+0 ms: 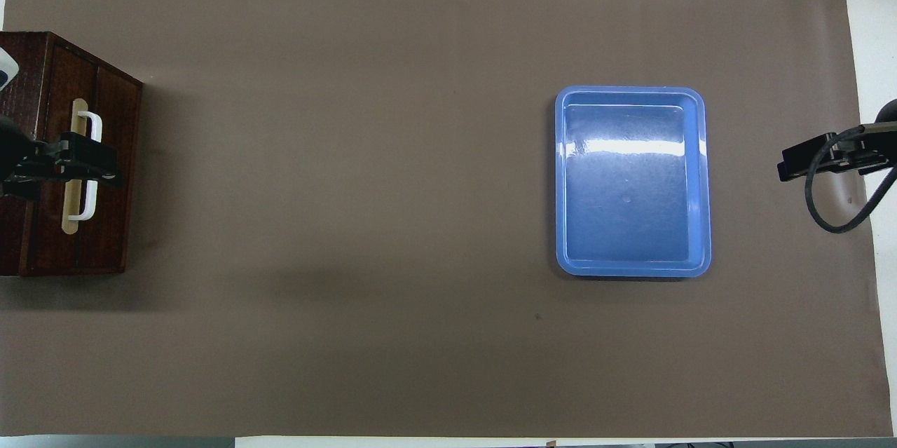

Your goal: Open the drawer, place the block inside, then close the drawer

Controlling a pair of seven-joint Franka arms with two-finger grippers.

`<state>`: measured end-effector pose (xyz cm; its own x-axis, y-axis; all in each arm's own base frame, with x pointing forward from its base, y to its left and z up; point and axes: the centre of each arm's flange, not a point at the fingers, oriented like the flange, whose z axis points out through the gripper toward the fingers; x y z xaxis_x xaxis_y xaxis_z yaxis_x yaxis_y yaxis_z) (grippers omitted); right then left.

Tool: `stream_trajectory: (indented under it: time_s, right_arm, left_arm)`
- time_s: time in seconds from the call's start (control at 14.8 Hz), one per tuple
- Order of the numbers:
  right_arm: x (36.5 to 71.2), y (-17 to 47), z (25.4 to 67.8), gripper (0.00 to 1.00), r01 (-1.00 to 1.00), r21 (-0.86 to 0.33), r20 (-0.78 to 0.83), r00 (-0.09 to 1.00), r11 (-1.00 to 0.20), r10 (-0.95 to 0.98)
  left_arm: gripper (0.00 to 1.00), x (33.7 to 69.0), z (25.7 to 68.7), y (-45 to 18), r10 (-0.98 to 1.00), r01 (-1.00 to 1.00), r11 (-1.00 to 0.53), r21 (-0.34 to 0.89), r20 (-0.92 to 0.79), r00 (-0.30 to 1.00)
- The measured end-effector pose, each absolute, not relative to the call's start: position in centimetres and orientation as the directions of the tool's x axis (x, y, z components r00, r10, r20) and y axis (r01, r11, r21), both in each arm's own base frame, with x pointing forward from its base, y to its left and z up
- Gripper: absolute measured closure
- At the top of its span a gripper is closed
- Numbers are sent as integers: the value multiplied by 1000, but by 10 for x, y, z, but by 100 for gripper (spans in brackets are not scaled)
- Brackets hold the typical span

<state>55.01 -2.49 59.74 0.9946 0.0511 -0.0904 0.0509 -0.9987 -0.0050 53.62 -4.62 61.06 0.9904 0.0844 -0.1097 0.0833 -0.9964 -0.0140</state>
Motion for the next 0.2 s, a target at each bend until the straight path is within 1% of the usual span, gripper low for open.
stream_trajectory:
  time_s: [0.2]
  right_arm:
    - [550, -25, 597, 0, 51, -5, -90, 995, -999, 51]
  left_arm:
    - [0, 536, 609, -47, 73, 72, -997, -12, -113, 991]
